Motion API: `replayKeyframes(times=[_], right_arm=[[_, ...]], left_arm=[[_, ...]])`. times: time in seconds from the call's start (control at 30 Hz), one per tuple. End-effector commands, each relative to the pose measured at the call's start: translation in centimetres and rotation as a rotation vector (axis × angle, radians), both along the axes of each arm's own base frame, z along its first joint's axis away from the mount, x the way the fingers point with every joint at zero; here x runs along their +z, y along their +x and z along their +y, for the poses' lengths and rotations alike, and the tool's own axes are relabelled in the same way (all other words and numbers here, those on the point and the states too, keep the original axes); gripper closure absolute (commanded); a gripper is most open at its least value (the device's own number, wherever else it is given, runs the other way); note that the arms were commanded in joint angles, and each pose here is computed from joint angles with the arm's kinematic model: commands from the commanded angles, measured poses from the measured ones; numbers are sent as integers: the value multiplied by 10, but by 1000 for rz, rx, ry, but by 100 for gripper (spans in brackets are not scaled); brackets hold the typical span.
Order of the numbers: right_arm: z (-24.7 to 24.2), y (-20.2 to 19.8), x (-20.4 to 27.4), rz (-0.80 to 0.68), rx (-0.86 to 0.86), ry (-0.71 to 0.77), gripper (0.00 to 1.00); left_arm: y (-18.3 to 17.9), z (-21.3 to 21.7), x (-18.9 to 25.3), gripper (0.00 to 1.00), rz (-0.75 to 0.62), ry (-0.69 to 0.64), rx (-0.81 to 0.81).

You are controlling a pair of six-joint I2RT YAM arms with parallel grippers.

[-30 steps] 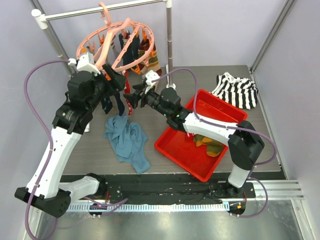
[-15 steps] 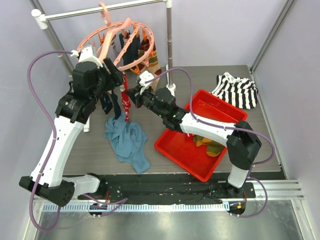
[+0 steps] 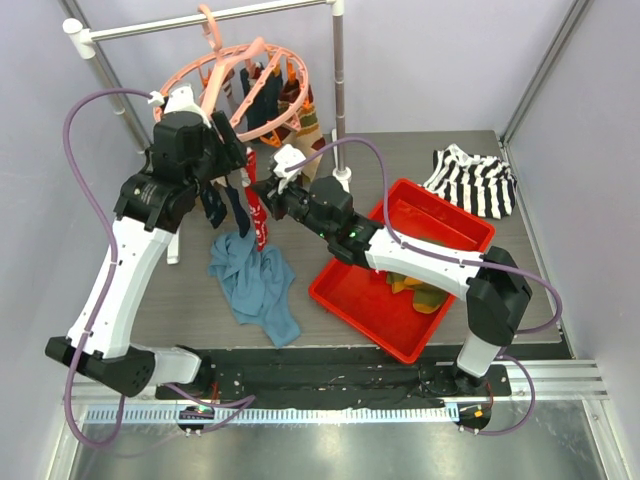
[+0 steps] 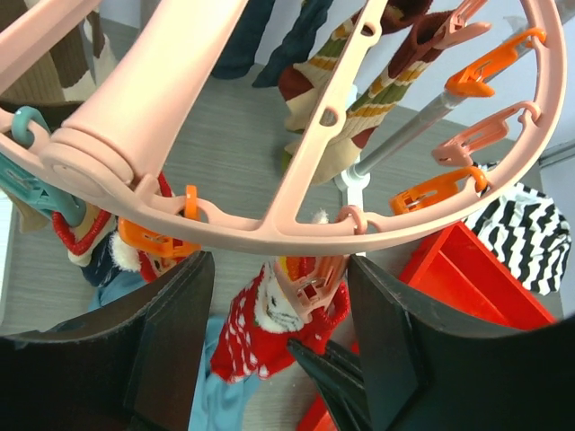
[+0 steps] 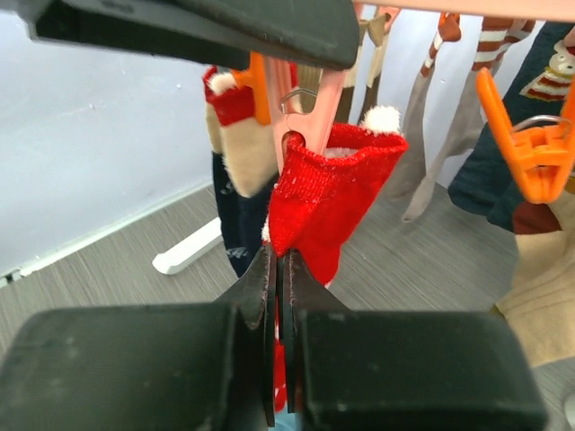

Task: Remove the socks clipped to the hanger

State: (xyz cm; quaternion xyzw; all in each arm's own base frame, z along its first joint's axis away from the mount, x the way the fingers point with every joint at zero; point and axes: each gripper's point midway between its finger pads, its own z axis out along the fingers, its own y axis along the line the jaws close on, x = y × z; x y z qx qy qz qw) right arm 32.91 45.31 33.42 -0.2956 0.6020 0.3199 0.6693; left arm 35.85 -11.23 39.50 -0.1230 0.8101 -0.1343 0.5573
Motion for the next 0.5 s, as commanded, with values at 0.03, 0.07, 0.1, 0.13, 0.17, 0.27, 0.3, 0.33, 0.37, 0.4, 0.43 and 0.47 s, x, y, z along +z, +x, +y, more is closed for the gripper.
replayKeyframes(times=[0.03, 0.07, 0.1, 0.13, 0.17, 0.27, 0.3, 0.33, 0.37, 0.4, 0.43, 0.47], right_arm=[[-15, -7, 60, -87, -23, 72, 99], [-14, -8, 60, -85, -19, 71, 99], [-14, -9, 59, -85, -15, 70, 99], [-14, -10, 61, -86, -11, 73, 99], [-14, -10, 62, -84, -10, 75, 99], [-14, -12, 63, -80, -3, 76, 99], [-14, -13, 63, -79, -3, 73, 99], [-15, -13, 63, -77, -3, 72, 99], [-15, -13, 62, -78, -3, 68, 99], [-16, -12, 61, -77, -5, 61, 99], [-15, -13, 60, -75, -3, 61, 99], [-16, -13, 60, -75, -2, 58, 99]], left_arm=[[-2, 1, 18, 37, -19, 58, 26], [-2, 0, 17, 37, -14, 66, 29], [-1, -2, 18, 37, -14, 72, 31], [-2, -5, 18, 37, -15, 73, 26], [-1, -6, 17, 37, -14, 76, 27], [0, -7, 12, 37, 6, 91, 46], [1, -8, 11, 37, 13, 95, 49], [2, -7, 10, 37, 17, 100, 63], [1, -7, 8, 37, 23, 104, 68], [2, -7, 8, 38, 26, 107, 74], [1, -6, 8, 39, 25, 108, 82], [1, -5, 8, 40, 27, 114, 92]])
